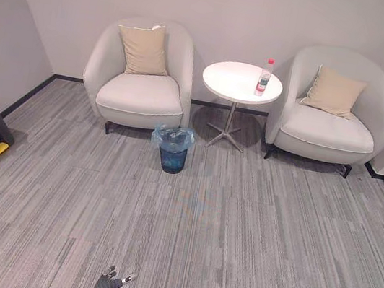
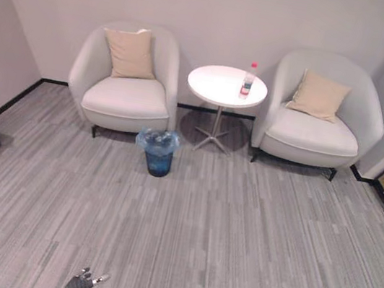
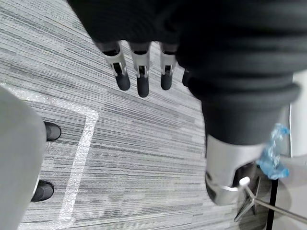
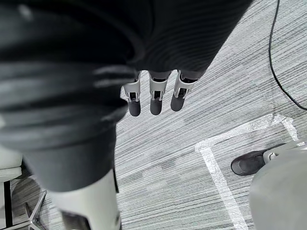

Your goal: Gather rubbish on tea table into small bin, then transfer packed bag to large trash can.

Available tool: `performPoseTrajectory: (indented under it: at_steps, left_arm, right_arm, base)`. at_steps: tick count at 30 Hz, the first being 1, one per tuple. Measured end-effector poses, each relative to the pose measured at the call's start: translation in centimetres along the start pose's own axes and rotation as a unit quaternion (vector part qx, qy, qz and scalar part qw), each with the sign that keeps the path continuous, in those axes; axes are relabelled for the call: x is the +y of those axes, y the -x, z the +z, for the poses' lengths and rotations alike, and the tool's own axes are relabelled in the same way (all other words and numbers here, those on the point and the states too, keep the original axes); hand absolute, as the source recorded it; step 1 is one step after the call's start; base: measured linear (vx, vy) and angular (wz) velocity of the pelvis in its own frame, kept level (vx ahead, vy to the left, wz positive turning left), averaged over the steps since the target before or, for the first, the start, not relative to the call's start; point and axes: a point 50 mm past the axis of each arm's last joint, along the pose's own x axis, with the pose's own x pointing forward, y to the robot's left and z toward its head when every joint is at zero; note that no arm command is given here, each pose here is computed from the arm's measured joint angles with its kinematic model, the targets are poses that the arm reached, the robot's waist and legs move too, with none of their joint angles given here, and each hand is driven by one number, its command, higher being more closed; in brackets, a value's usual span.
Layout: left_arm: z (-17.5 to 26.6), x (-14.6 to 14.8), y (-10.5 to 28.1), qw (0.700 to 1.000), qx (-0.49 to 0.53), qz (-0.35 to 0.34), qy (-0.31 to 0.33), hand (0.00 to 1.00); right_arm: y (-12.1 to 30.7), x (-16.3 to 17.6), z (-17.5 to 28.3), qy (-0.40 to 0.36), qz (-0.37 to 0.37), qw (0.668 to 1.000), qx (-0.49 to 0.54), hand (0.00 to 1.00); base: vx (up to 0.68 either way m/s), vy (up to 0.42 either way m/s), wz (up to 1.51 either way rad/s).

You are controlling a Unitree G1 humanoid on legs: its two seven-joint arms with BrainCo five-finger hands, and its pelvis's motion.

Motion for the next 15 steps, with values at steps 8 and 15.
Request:
performPoseTrajectory:
  at_steps: [8, 15]
  left_arm:
    - [0.03, -0.17, -0.01, 1.000, -0.001, -0.005, -0.013, 0.00]
    - [0.08, -0.35, -0.05, 1.000, -0.001, -0.009, -0.017, 0.00]
  right_arm:
    - [-0.05, 0.09, -0.03, 0.003, 0.003, 1.000, 0.003, 0.00]
    - [-0.07, 0.36, 0.06, 0.009, 0.009, 1.000, 0.001, 0.00]
  base:
    - [0.00, 0.000, 0.00]
    - [0.00, 0.000, 0.00]
